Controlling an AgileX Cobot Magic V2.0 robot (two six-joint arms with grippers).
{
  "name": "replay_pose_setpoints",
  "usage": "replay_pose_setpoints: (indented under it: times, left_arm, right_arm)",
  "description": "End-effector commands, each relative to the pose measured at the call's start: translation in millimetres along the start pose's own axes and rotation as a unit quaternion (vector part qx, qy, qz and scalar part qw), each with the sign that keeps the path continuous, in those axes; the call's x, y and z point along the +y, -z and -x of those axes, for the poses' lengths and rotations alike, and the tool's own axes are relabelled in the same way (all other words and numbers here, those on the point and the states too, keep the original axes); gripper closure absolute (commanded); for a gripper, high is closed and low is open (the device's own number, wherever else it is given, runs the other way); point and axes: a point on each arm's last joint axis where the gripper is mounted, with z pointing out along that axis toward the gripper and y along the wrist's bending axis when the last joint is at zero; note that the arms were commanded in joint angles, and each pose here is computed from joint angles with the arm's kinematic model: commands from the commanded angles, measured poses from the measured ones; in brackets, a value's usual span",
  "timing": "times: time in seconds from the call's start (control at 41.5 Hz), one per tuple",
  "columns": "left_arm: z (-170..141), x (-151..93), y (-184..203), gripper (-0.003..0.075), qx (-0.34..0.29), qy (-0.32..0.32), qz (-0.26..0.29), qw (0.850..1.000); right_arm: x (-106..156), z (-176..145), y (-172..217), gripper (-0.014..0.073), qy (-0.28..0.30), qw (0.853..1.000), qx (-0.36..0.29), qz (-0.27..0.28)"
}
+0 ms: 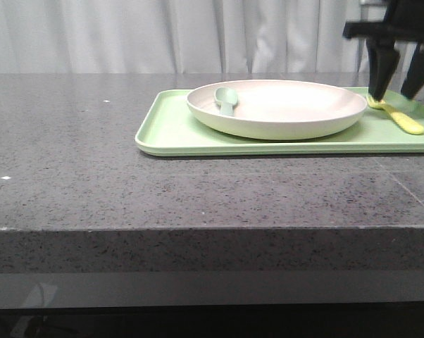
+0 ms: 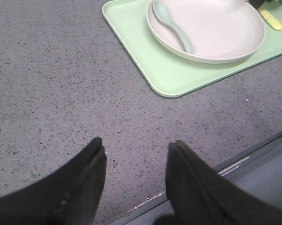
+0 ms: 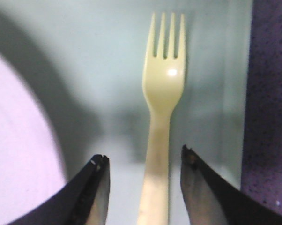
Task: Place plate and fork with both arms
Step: 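Open the right gripper and raise it away from the fork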
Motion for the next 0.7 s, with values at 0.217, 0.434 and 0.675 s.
replay_pose_setpoints:
  times: [0.217,0.434,0.675]
  left_arm:
    - [11.9,-0.3,5.5,0.0408,-0.047,0.004,-0.002,0.999]
    - [11.9,-0.3,5.5,0.0408,-0.047,0.004,-0.002,0.999]
    - [11.9,-0.3,5.5,0.0408,-0.047,0.004,-0.002,0.999]
  right_arm:
    - [48.2,-58.7,140.1,0.0214,0.091,0.986,-0.141,0.024]
    - [60.8,-121.1,182.2,0.0214,0.129,0.962,-0.230,0.065]
    - [33.1,-191.3,199.4,0.0214,0.138,0.952,-0.269,0.054]
